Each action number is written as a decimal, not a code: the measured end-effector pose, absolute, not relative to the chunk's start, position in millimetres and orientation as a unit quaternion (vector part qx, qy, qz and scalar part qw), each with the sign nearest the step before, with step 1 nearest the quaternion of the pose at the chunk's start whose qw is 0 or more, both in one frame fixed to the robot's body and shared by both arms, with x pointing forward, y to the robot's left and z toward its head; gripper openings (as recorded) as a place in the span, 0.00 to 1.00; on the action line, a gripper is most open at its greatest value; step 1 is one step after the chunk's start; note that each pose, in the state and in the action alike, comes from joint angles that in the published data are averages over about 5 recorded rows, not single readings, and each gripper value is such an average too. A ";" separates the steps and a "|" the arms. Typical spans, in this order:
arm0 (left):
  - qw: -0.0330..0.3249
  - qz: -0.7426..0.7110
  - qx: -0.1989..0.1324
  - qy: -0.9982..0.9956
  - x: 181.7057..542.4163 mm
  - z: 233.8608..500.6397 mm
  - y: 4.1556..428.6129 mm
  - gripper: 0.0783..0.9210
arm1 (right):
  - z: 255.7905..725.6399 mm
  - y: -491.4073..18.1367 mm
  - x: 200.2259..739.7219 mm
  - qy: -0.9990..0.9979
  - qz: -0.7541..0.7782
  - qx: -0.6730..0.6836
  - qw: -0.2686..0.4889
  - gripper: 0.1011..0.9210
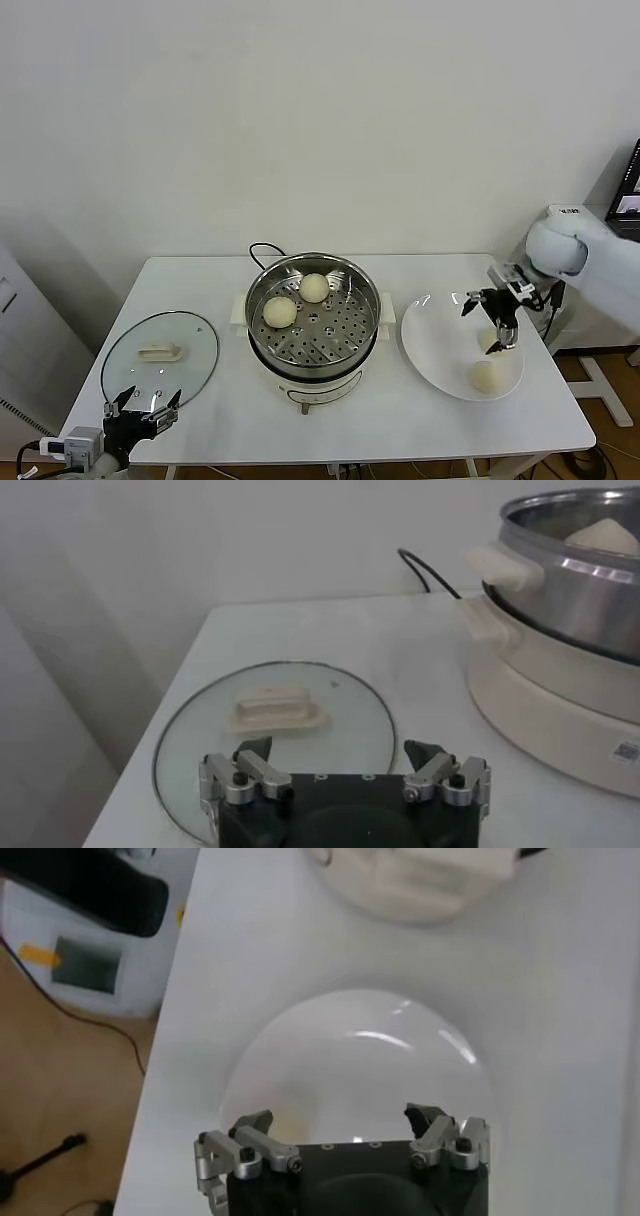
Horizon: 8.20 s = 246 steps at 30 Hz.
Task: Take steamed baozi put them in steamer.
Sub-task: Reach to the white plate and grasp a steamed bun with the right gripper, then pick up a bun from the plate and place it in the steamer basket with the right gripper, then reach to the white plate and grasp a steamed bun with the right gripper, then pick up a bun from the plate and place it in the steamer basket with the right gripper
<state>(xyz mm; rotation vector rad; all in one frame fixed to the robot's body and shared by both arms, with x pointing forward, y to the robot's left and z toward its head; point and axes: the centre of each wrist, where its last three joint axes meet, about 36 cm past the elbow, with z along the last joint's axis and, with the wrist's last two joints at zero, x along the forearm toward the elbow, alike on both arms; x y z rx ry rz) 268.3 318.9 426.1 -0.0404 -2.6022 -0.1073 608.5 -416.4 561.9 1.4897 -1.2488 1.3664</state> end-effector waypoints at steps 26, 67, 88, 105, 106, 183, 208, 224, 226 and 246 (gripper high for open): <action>0.268 -0.044 -0.019 -0.962 267.3 424.3 317.8 0.88 | 481.6 -440.8 595.5 -0.469 0.538 0.574 0.401 0.79; 0.268 -0.047 -0.020 -0.962 268.6 423.9 315.2 0.88 | 669.5 -357.6 654.6 -0.478 0.617 0.600 0.177 0.47; 0.265 -0.046 -0.021 -0.963 271.5 423.2 314.0 0.88 | 701.8 -156.1 657.1 -0.226 0.683 0.686 -0.107 0.47; 0.262 -0.044 -0.021 -0.964 272.9 422.1 312.6 0.88 | 638.2 -80.7 630.0 -0.093 0.669 0.724 -0.144 0.47; 0.262 -0.044 -0.021 -0.964 272.9 422.0 312.8 0.88 | 634.4 -78.6 628.5 -0.089 0.667 0.725 -0.144 0.47; 0.256 -0.049 -0.020 -0.965 274.5 426.5 315.9 0.88 | 538.8 -474.7 670.1 -0.469 0.580 0.557 0.364 0.88; 0.258 -0.048 -0.021 -0.965 272.8 423.9 315.2 0.88 | 474.3 -484.7 662.2 -0.476 0.575 0.541 0.388 0.73; 0.257 -0.048 -0.020 -0.965 272.4 424.1 315.4 0.88 | 477.7 -488.0 657.9 -0.475 0.560 0.544 0.407 0.36; 0.257 -0.048 -0.019 -0.965 272.5 424.1 315.4 0.88 | 482.8 -488.9 657.8 -0.477 0.559 0.543 0.407 0.35; 0.254 -0.054 -0.014 -0.966 272.3 427.8 313.3 0.88 | 636.7 -389.1 683.6 -0.548 0.540 0.547 0.330 0.35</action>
